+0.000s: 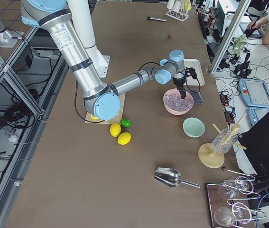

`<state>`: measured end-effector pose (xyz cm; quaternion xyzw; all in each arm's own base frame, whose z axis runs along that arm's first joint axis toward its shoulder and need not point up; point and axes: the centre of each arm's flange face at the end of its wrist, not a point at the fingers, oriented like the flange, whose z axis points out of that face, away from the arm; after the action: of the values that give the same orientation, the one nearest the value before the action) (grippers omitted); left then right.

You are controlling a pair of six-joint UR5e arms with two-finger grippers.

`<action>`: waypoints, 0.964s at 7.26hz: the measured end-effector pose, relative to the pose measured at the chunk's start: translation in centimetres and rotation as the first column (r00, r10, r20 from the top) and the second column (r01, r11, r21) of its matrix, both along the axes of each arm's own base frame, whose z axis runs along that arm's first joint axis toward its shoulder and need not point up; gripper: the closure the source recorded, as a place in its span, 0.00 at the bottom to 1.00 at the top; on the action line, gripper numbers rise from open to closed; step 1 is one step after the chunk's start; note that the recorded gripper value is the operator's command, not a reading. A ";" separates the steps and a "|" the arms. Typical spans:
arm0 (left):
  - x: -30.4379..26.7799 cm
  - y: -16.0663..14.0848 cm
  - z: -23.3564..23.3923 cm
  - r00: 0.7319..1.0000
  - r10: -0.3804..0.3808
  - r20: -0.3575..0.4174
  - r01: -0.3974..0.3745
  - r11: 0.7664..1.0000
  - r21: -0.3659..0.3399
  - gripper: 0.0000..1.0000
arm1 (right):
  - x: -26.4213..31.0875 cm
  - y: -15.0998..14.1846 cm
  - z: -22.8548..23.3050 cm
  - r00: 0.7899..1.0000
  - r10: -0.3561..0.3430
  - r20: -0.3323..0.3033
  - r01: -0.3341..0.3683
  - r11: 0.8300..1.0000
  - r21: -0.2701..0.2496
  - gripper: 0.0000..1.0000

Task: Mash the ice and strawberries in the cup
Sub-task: 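Lower the right gripper into the pink bowl and grasp an ice cube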

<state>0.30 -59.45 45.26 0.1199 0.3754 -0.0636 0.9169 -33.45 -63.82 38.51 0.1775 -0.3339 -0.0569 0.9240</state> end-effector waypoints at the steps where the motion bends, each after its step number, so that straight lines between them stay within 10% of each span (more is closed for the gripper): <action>1: 0.0 0.1 0.0 1.000 0.000 0.000 0.000 1.000 0.000 0.02 | 0.0 -0.1 0.4 1.000 -0.013 -0.009 0.013 1.000 0.004 0.00; 7: 0.0 -0.1 -0.3 1.000 -0.003 -0.002 0.003 1.000 0.003 0.02 | -0.3 -0.5 3.6 0.999 -0.036 -0.041 0.035 0.999 -0.041 0.01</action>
<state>0.32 -59.59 44.96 0.1216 0.3761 -0.0644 0.9163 -33.80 -64.32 42.09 0.1518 -0.3189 -0.0704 0.9329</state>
